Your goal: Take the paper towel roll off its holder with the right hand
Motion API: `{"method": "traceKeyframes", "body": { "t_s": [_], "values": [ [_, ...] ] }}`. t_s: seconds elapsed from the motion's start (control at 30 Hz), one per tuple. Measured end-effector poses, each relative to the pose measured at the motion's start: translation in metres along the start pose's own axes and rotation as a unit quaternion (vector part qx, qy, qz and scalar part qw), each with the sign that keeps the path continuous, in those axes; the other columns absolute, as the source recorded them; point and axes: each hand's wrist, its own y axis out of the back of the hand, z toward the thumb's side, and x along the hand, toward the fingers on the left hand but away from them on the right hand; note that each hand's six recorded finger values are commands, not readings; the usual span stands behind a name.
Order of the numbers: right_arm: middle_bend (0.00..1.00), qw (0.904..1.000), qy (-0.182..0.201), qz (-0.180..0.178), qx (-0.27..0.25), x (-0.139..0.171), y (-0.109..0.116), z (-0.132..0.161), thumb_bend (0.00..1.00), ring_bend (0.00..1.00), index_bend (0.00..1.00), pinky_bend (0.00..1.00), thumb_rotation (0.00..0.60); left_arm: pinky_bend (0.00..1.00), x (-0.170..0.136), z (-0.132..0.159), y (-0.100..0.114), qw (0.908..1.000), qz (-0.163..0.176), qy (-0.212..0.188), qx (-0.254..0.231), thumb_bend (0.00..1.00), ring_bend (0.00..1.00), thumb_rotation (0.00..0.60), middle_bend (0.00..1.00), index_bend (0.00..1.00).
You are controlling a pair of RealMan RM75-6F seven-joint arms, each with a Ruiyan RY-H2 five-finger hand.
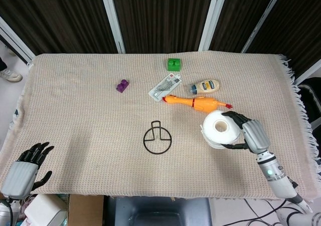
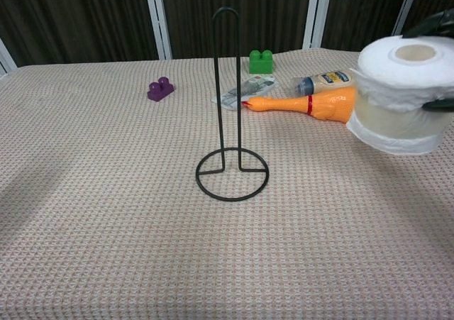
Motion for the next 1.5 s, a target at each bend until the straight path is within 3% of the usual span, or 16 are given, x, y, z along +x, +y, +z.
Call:
{"method": "traceKeyframes", "body": {
  "t_s": [0.17,0.33,0.6,0.73,0.83,0.93,1.1,1.2,1.33,1.5],
  "values": [
    [0.48,0.9985,-0.018,0.043,-0.028,-0.007,-0.034,-0.014,0.24,0.40,0.47,0.59,0.600,0.28,0.000,-0.001,0.000,1.0000,-0.002,0.003,0.000,0.30,0.12,0.600,0.13,0.18],
    [0.34,0.9959,-0.033,0.080,-0.029,-0.005,-0.050,-0.020,0.24,0.26,0.32,0.44,0.600,0.28,0.000,0.000,0.000,1.0000,-0.002,0.001,0.001,0.30,0.12,0.600,0.13,0.18],
    [0.03,0.9944,-0.034,0.100,-0.005,0.001,-0.045,-0.021,0.12,0.01,0.02,0.09,0.600,0.28,0.001,0.000,0.000,1.0000,-0.005,0.001,0.000,0.30,0.12,0.600,0.13,0.18],
    [0.00,0.9936,-0.032,0.106,0.022,0.005,-0.031,-0.018,0.07,0.00,0.00,0.00,0.600,0.28,0.000,0.000,-0.001,1.0000,-0.003,0.002,0.001,0.30,0.12,0.600,0.13,0.18],
    [0.00,0.9951,-0.032,0.090,0.023,0.008,-0.016,-0.010,0.07,0.00,0.00,0.00,0.600,0.28,0.001,0.000,-0.001,1.0000,-0.004,0.003,0.002,0.30,0.12,0.600,0.13,0.18],
    [0.00,0.9977,-0.038,0.051,0.024,0.011,0.008,-0.004,0.08,0.00,0.00,0.00,0.600,0.28,0.001,0.000,0.000,1.0000,-0.002,0.003,0.002,0.30,0.12,0.600,0.13,0.18],
    [0.00,0.9942,-0.057,-0.019,0.090,0.022,0.049,-0.006,0.08,0.00,0.00,0.00,0.600,0.28,0.001,-0.001,0.001,1.0000,0.000,0.005,0.002,0.30,0.12,0.600,0.13,0.18],
    [0.00,0.9846,-0.083,-0.043,0.148,0.035,0.069,-0.012,0.08,0.00,0.00,0.00,0.600,0.28,0.002,-0.002,0.000,1.0000,0.001,0.008,0.002,0.30,0.12,0.600,0.13,0.18],
    [0.00,0.9635,-0.135,-0.062,0.223,0.062,0.089,-0.024,0.08,0.00,0.00,0.00,0.600,0.28,0.003,-0.001,0.000,0.9999,0.000,0.009,0.005,0.30,0.12,0.600,0.13,0.18],
    [0.00,0.9490,-0.188,-0.039,0.250,0.102,0.082,-0.037,0.08,0.00,0.00,0.00,0.600,0.28,0.004,0.000,-0.001,0.9999,-0.001,0.011,0.008,0.30,0.12,0.600,0.13,0.18]
  ]
}}
